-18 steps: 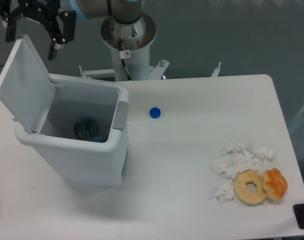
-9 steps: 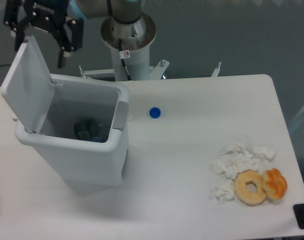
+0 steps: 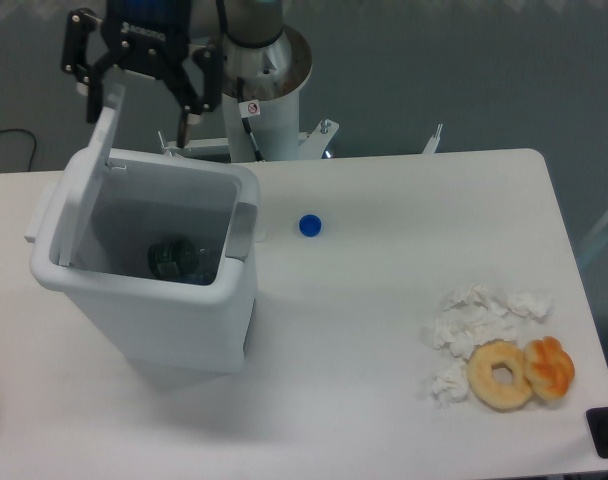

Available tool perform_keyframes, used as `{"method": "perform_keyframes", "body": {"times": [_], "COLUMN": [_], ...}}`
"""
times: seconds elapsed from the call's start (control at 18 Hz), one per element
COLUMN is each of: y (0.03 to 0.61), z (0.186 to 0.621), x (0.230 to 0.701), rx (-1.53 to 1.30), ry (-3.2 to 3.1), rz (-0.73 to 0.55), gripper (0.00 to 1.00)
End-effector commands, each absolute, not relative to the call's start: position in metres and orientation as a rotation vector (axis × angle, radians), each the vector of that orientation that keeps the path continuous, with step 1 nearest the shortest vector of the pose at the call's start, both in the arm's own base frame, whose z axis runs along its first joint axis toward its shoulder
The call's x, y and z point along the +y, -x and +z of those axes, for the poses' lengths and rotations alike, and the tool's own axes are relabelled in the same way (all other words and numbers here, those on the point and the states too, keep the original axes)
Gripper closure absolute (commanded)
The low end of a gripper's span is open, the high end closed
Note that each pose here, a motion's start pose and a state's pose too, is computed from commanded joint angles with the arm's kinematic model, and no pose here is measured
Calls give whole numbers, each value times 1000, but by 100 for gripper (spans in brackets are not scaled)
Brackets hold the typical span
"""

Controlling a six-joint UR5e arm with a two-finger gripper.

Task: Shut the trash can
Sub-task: 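Push the upright lid forward with the gripper to tip it over, then press the lid down onto the trash can rim with the gripper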

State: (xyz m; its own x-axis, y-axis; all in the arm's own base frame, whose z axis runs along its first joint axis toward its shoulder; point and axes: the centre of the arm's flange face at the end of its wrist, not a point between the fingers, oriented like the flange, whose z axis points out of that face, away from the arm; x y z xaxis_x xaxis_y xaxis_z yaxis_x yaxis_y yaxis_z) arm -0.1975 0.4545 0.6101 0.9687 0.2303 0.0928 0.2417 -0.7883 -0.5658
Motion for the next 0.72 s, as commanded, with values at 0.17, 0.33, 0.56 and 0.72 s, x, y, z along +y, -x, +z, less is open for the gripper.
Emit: {"method": "perform_keyframes", "body": {"times": [0.17, 0.33, 0.56, 0.72], "y": [207, 214, 223, 241], "z": [601, 592, 578, 572], "x": [459, 465, 473, 471], "rx": [-349, -356, -367, -396], "ry": [2522, 2536, 2557, 2560], "rz": [-35, -47, -57, -40], "gripper": [0, 0, 0, 0]}}
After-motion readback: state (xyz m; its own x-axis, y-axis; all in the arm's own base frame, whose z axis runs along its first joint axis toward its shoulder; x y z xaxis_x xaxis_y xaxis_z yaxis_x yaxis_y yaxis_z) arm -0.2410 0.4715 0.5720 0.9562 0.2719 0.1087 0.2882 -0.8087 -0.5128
